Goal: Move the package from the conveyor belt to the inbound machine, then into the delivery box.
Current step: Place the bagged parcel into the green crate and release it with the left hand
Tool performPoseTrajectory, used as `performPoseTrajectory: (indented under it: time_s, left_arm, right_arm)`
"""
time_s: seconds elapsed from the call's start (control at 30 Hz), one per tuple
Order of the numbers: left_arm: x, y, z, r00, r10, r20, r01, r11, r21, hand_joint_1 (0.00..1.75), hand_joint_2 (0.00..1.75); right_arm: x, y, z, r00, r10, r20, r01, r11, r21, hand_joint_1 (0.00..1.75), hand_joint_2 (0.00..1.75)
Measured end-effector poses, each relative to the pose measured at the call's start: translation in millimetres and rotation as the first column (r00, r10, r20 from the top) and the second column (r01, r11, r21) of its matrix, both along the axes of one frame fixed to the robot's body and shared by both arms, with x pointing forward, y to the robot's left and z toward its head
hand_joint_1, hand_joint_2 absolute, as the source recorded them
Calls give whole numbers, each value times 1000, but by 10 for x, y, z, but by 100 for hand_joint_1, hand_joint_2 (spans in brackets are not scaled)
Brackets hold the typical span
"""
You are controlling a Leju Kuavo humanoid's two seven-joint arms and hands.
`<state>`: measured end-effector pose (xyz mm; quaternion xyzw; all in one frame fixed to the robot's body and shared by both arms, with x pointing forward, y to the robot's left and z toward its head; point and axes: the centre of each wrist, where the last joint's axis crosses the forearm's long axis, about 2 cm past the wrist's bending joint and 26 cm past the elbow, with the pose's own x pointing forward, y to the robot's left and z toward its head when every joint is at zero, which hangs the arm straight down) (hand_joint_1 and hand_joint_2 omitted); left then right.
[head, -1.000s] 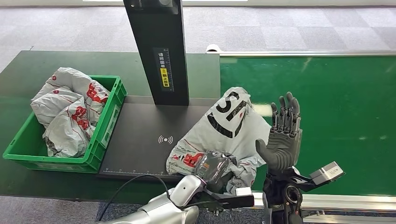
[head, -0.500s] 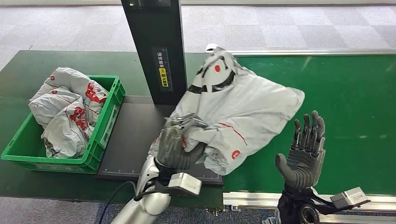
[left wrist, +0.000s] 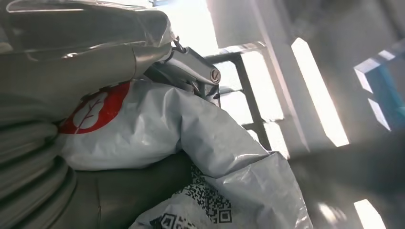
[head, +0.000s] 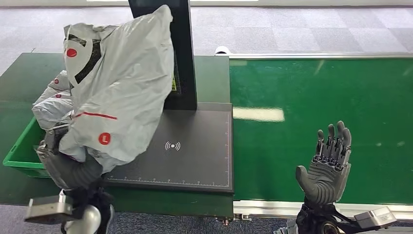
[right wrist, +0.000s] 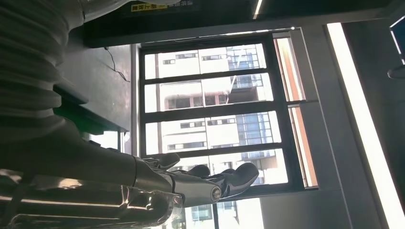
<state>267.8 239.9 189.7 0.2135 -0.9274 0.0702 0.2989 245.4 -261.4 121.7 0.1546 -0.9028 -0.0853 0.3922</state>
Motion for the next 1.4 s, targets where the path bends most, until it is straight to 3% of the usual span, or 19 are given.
performPoseTrajectory:
  time_s: [0.13, 0.23, 0.3, 0.37, 0.53, 0.63, 0.9, 1.07, 1.1, 1.17, 1.23, 1.4]
  left_arm:
    - [143, 858, -224, 981, 176, -85, -177, 984, -10, 175, 175]
    - [249, 1276, -343, 919, 350, -180, -344, 937, 67, 175, 175]
    - [392, 1549, -438, 823, 498, -274, -467, 867, 172, 175, 175]
    - [559, 1768, -537, 691, 625, -364, -554, 781, 289, 175, 175]
    - [882, 2034, -656, 341, 771, -537, -562, 625, 541, 175, 175]
    - [989, 2089, -661, 244, 781, -575, -535, 603, 592, 175, 175]
    - [1106, 2098, -665, 197, 760, -619, -500, 621, 603, 175, 175]
    - [1281, 1930, -575, 180, 786, -591, -430, 603, 672, 173, 175]
    - [1323, 1874, -551, 189, 789, -585, -416, 604, 680, 165, 175]
    - [1403, 1749, -502, 225, 789, -573, -388, 611, 690, 83, 175]
    - [1477, 1605, -454, 290, 776, -561, -362, 631, 686, 8, 175]
    - [1608, 1332, -333, 451, 698, -556, -340, 711, 616, 0, 175]
  right_arm:
    - [0, 12, 1, 1000, -1, -2, 1, 1000, 1, 0, 175]
    - [18, 17, 15, 1000, 1, 3, -1, 1000, 0, 0, 175]
    - [53, 29, 38, 1000, 7, 11, -7, 1000, -4, 0, 175]
    - [94, 40, 56, 1000, 12, 17, -12, 1000, -5, 0, 175]
    - [220, 75, 86, 999, 34, 25, -34, 999, -4, 0, 175]
    - [263, 91, 87, 999, 42, 25, -42, 999, -1, 0, 175]
    - [308, 108, 74, 999, 51, 18, -51, 999, 3, 0, 175]
    - [329, 113, 65, 998, 55, 14, -55, 998, 4, 0, 175]
    - [330, 113, 60, 998, 55, 12, -55, 998, 4, 0, 175]
    - [325, 117, 48, 999, 52, 7, -52, 999, 7, 0, 175]
    - [312, 125, 33, 999, 46, 1, -46, 999, 12, 0, 175]
    - [266, 135, -11, 999, 36, -17, -36, 999, 17, 0, 175]
